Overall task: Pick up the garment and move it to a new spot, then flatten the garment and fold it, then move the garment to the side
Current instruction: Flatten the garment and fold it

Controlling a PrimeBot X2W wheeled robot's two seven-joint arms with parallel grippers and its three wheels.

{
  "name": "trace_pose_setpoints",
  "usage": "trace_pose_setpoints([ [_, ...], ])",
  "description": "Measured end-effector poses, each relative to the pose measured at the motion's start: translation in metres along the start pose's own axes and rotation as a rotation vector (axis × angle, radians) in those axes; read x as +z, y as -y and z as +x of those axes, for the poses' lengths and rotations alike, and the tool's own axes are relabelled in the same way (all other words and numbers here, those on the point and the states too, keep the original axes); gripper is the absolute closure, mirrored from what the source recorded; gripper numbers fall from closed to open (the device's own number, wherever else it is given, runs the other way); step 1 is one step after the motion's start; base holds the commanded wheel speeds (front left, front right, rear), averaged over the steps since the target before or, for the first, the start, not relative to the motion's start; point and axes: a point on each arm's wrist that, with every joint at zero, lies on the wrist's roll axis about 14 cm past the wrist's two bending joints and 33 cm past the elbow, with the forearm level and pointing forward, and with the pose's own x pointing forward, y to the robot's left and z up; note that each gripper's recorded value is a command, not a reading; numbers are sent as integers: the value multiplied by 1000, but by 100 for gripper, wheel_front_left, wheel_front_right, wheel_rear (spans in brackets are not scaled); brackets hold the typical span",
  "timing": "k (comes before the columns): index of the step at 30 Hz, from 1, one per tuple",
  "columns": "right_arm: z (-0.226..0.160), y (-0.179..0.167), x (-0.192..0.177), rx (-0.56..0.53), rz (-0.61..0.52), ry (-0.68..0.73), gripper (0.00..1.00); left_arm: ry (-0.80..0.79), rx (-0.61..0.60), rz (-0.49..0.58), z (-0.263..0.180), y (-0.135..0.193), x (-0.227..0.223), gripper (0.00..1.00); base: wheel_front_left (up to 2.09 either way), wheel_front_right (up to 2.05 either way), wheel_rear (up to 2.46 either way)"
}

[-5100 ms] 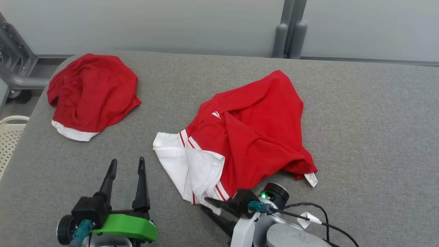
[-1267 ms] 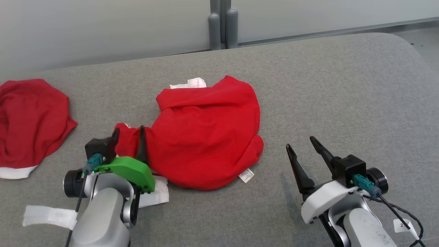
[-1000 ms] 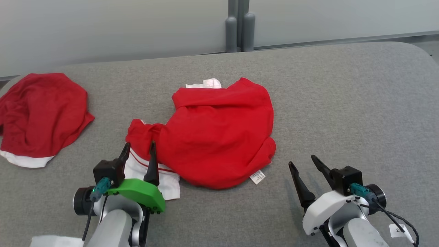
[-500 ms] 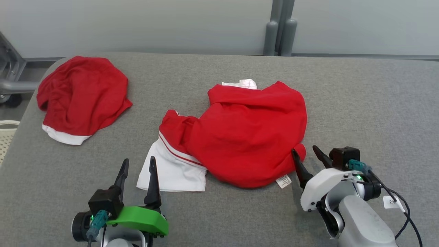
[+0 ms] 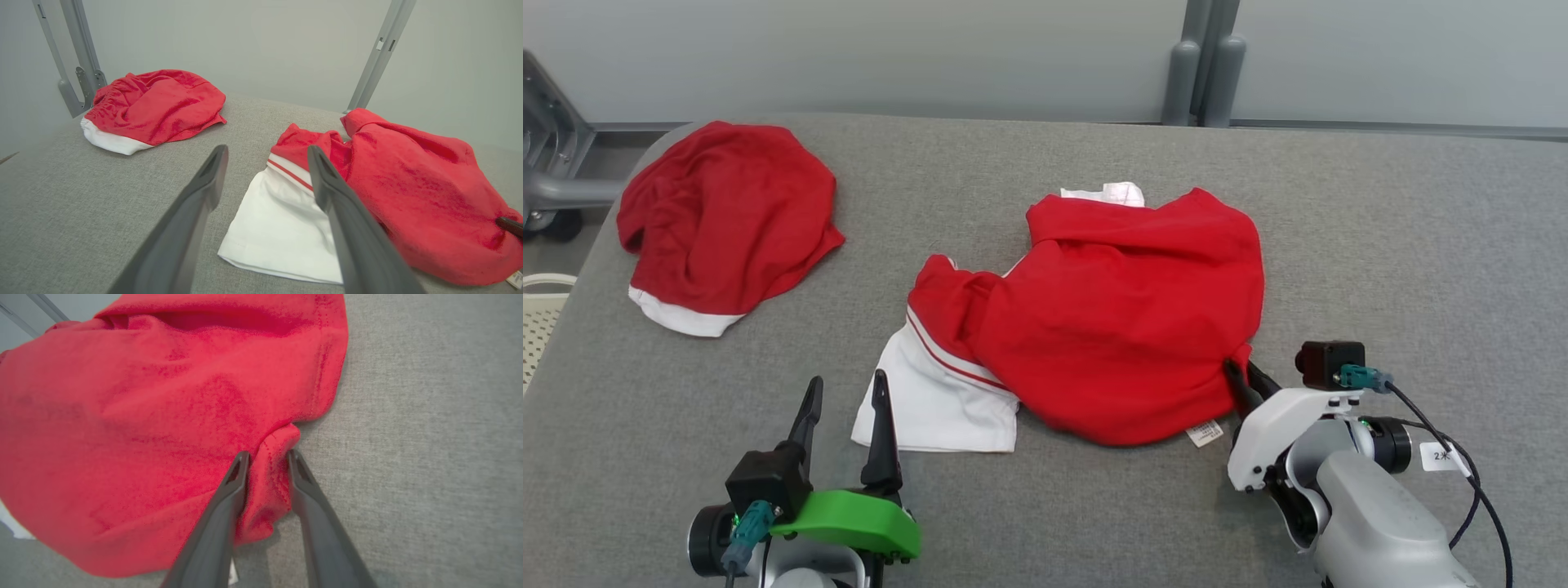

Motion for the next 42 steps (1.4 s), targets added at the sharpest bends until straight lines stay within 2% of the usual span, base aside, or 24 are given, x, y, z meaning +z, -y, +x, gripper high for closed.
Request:
trace_pose_setpoints([
  [5,-6,17,19,-43,-20,84,100,-2,-27,-9,5,10,-1,0,0,0,0],
  [12,-39,86,73,-196,-125,256,100,-18,-79,-20,9,29,-6,0,0,0,0],
  [14,-51,96,71,-229,-132,273,100,-27,-92,-22,9,33,-9,0,0,0,0],
  [18,-72,110,46,-290,-122,236,98,-35,-119,-24,11,42,-12,0,0,0,0],
  [19,-75,111,39,-300,-129,219,90,-37,-123,-24,12,44,-13,0,0,0,0],
  [20,-78,113,33,-310,-133,208,64,-40,-125,-24,12,44,-13,0,0,0,0],
  [21,-81,114,27,-321,-135,189,21,-42,-127,-25,13,45,-14,0,0,0,0],
  [22,-83,114,22,-327,-135,180,0,-45,-127,-27,13,45,-15,0,0,0,0],
  [28,-94,111,15,-348,-104,190,0,-51,-137,-21,15,47,-17,0,0,0,0],
  [34,-113,123,43,-402,-147,278,0,-68,-186,-17,17,59,-20,0,0,0,0],
  [39,-122,118,69,-400,-181,351,0,-98,-324,10,21,96,-23,0,0,0,0],
  [40,-123,113,74,-389,-181,369,0,-127,-391,24,22,115,-28,0,0,0,0],
  [42,-125,110,76,-382,-182,375,0,-168,-451,39,22,132,-36,0,0,0,0],
])
